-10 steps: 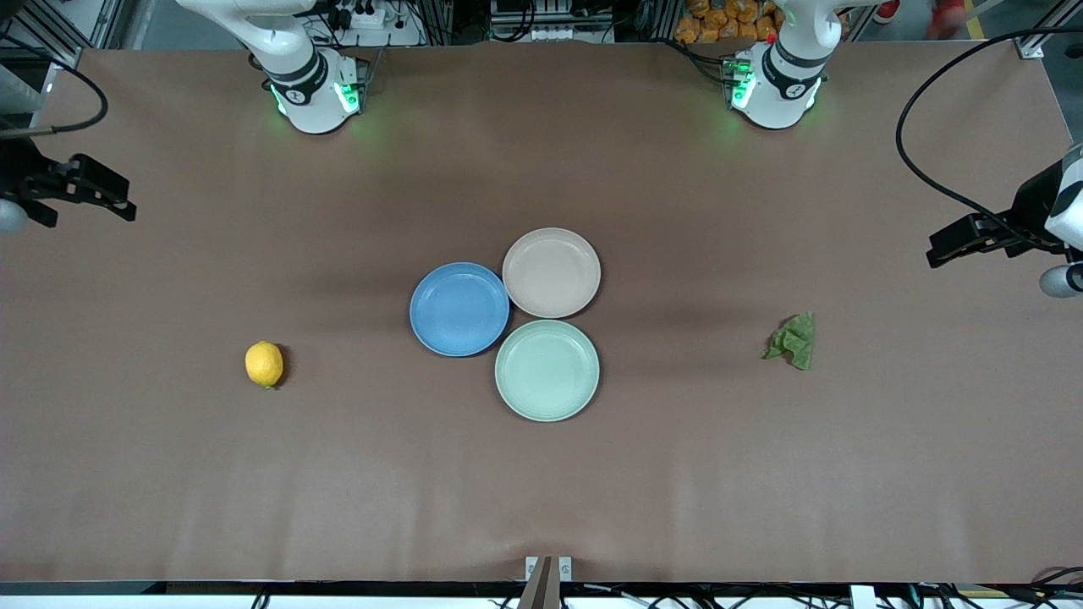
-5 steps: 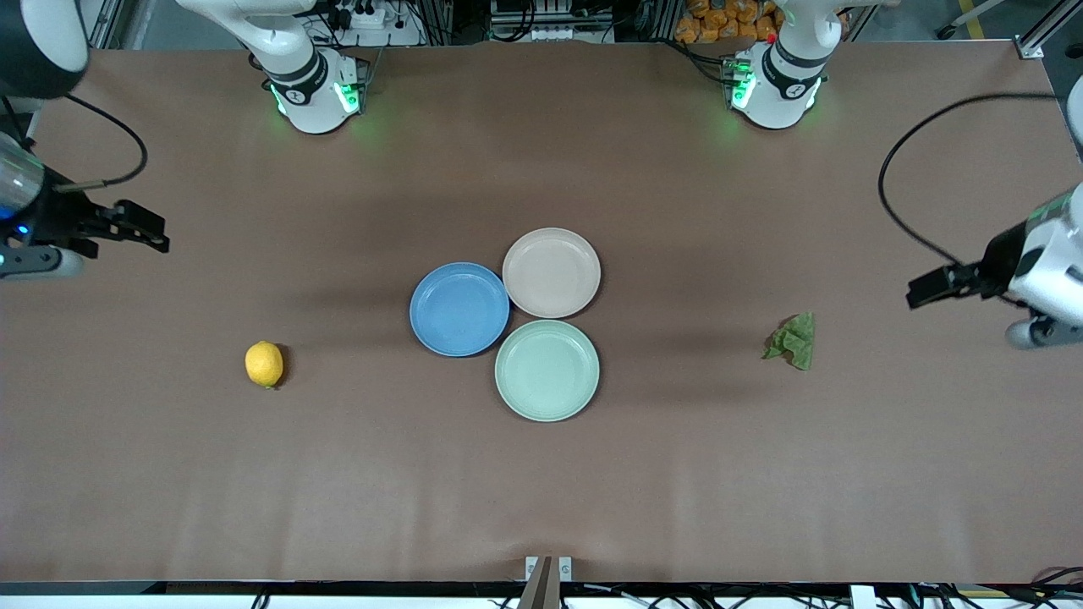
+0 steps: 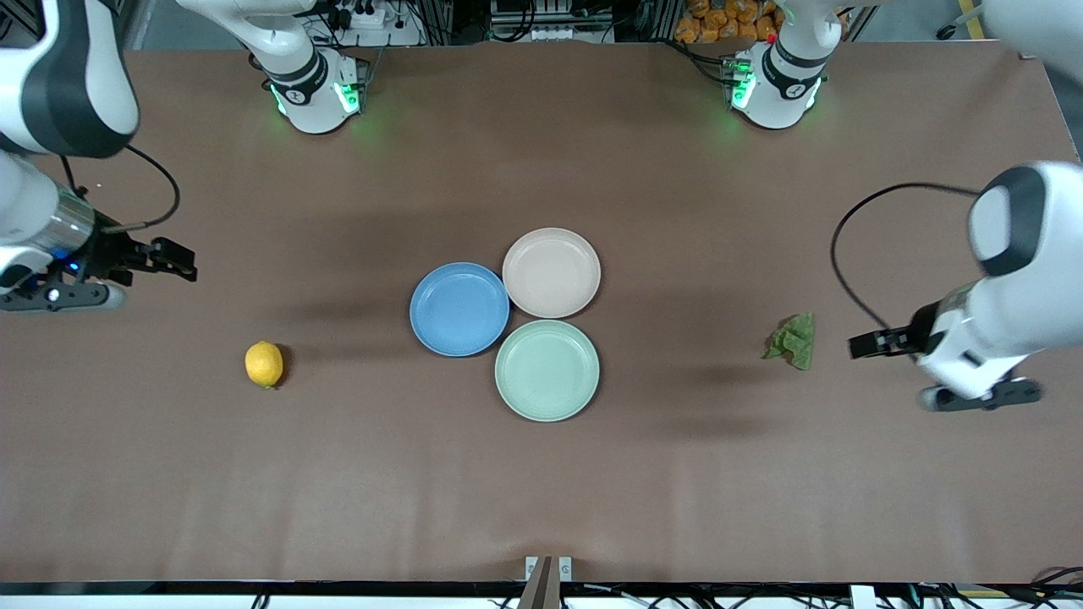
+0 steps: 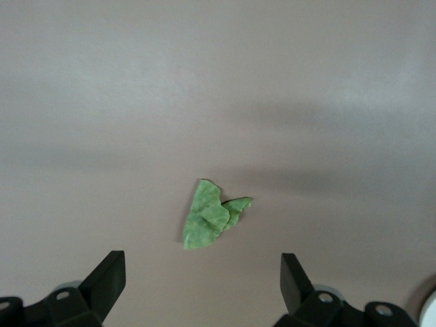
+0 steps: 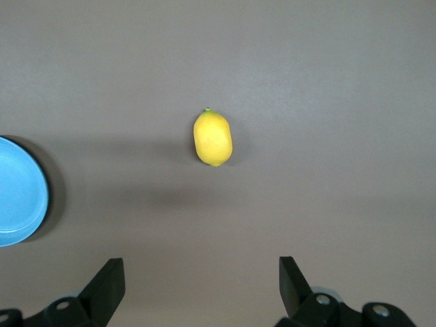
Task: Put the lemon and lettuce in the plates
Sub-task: 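Reach the right gripper to the lemon while the left gripper reaches the lettuce, then close the right gripper on the lemon while the left gripper grasps the lettuce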
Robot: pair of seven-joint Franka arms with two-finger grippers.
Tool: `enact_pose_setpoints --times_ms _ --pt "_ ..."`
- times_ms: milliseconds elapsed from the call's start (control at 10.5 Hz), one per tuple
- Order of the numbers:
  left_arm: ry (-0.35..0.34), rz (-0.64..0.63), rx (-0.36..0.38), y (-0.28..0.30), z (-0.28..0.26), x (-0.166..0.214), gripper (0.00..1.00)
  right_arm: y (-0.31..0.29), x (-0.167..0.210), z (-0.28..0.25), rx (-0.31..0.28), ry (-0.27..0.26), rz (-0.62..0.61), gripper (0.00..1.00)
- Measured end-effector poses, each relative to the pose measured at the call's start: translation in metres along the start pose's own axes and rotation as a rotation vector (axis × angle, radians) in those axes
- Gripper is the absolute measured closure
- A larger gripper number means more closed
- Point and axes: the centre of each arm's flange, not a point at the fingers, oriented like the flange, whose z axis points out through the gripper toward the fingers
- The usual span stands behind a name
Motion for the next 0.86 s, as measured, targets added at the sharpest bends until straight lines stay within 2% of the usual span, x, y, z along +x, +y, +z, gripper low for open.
enact_pose_setpoints --times_ms 286,476,667,857 --pt "-0.071 -0.002 0.003 -0.001 0.077 0.015 0.00 -0.001 0.007 0.060 -0.002 0.018 -0.003 0.00" --pt "-0.106 0.005 0.025 -0.005 0.131 0.016 0.00 -0.001 0.013 0.100 0.000 0.002 -0.004 0.00" --pt "-0.102 0.030 0.049 -0.008 0.171 0.010 0.00 -0.002 0.021 0.134 0.009 -0.009 0.004 0.00" --pt "-0.107 0.055 0.046 -0.011 0.192 0.004 0.00 -0.002 0.028 0.166 0.009 0.027 0.012 0.00"
